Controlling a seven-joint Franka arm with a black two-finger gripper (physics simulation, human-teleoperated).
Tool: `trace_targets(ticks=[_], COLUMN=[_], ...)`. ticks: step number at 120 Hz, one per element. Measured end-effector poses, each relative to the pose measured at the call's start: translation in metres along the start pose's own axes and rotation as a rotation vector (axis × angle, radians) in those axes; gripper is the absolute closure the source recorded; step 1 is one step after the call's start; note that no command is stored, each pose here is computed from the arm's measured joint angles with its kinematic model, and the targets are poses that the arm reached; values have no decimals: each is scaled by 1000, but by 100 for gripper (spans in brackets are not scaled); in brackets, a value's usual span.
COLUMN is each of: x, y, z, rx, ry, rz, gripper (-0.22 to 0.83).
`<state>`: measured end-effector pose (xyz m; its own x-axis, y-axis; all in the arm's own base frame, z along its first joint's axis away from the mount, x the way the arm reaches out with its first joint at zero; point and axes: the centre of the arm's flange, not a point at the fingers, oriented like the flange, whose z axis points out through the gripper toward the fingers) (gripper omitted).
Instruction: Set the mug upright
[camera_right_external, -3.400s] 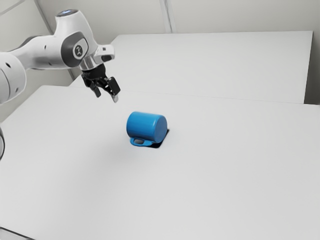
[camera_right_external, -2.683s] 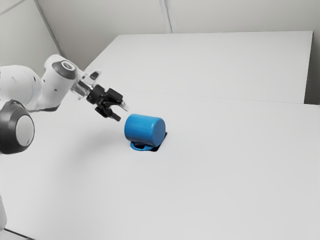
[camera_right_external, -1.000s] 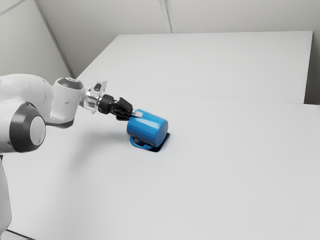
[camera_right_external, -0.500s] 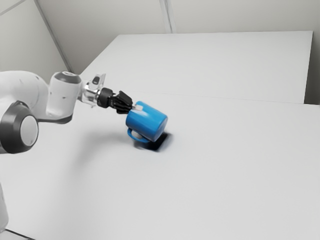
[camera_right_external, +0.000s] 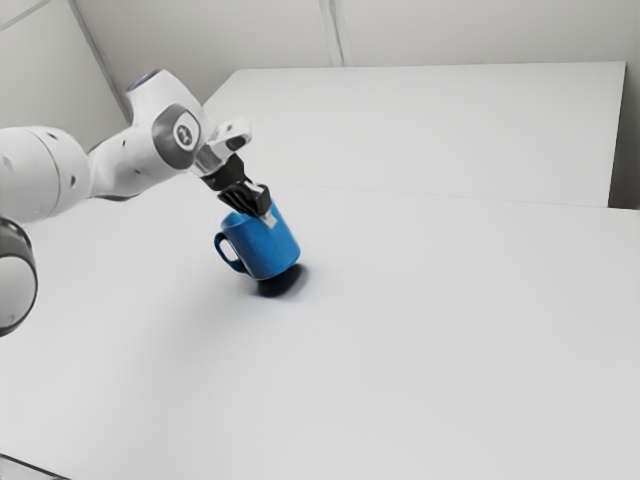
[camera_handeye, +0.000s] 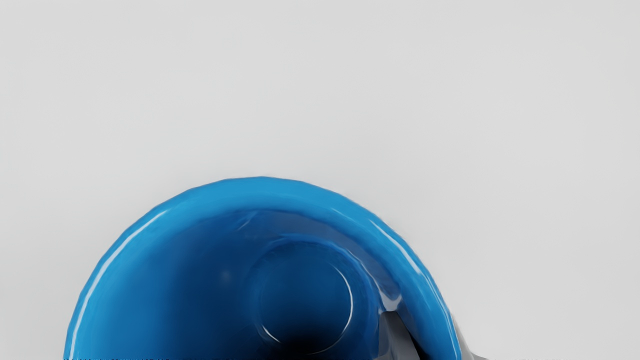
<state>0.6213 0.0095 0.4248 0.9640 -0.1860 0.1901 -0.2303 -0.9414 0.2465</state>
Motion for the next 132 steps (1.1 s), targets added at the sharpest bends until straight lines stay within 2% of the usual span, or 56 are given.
trace_targets(ticks=[29, 69, 132], x=[-15, -43, -74], y=[22, 44, 80], z=[5, 13, 33], rx=[175, 281, 370], ry=[-33, -22, 93], rz=[-88, -226, -238], gripper=[78, 78, 78])
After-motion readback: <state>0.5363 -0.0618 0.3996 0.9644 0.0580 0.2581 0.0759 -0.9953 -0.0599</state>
